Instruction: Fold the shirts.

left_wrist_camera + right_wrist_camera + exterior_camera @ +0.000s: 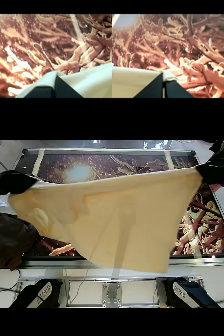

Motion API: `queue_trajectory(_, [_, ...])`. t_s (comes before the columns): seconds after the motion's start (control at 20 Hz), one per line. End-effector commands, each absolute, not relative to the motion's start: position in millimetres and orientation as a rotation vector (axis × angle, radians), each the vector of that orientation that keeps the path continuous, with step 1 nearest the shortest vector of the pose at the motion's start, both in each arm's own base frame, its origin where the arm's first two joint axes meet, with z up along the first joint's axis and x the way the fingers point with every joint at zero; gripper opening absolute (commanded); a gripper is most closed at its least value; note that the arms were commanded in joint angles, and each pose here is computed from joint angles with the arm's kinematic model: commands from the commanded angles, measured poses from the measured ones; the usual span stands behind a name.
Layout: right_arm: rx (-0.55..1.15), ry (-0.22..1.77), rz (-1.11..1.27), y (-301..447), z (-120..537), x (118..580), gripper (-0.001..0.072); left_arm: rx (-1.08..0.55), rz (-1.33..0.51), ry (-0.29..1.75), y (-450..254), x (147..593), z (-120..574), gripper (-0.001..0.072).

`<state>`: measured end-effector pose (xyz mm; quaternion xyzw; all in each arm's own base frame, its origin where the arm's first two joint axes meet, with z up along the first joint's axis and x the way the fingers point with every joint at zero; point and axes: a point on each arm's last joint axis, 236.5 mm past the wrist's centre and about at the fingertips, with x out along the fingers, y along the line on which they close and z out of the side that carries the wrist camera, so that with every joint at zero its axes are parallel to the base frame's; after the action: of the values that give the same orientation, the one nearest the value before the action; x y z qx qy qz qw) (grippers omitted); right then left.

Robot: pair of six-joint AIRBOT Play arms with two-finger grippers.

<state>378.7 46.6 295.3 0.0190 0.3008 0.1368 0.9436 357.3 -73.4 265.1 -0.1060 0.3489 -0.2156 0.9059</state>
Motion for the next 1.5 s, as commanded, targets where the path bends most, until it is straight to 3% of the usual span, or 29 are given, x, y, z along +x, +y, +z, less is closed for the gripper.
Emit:
queue_trajectory(0.0, [0.084,0.749,0.25,35.2,220.4,447.5,0.0008,-0.226,-0.446,0.756,-79.9,422.1,217.8,0.0012])
queue_trajectory(0.2, [0.169,0.788,0.217,29.7,147.3,516.5,0.0007,-0.271,-0.312,0.716,-58.9,515.7,148.3,0.0013])
queue_trajectory(0.4, [0.357,0.743,0.205,37.6,97.7,571.4,0.0019,-0.41,-0.251,0.733,-54.1,566.0,77.1,0.0031])
queue_trajectory(0.45, [0.409,0.717,0.203,39.8,94.5,581.4,0.0093,-0.458,-0.241,0.709,-54.3,574.9,74.4,0.0237])
queue_trajectory(0.5, [0.452,0.695,0.202,41.5,93.8,588.4,0.0285,-0.505,-0.229,0.673,-53.3,582.6,79.0,0.059])
queue_trajectory(0.55, [0.465,0.673,0.195,40.0,96.8,592.5,0.047,-0.531,-0.22,0.641,-50.0,587.1,87.5,0.0713])
queue_trajectory(0.75, [0.365,0.684,0.177,5.2,136.9,572.3,0.0445,-0.509,-0.198,0.566,-5.7,564.5,150.9,0.0708])
queue_trajectory(1.05, [0.128,0.919,-0.011,-109.1,187.7,434.5,0.0437,-0.34,-0.047,0.757,97.1,419.6,167.7,0.0698])
queue_trajectory(1.25, [0.164,0.943,-0.067,-133.4,197.2,386.2,0.0439,-0.538,0.045,0.897,75.4,328.1,80.3,0.0698])
queue_trajectory(1.45, [0.244,0.945,0.008,-113.7,187.4,390.3,0.0439,-0.815,0.099,1.086,20.4,256.8,-22.6,0.0698])
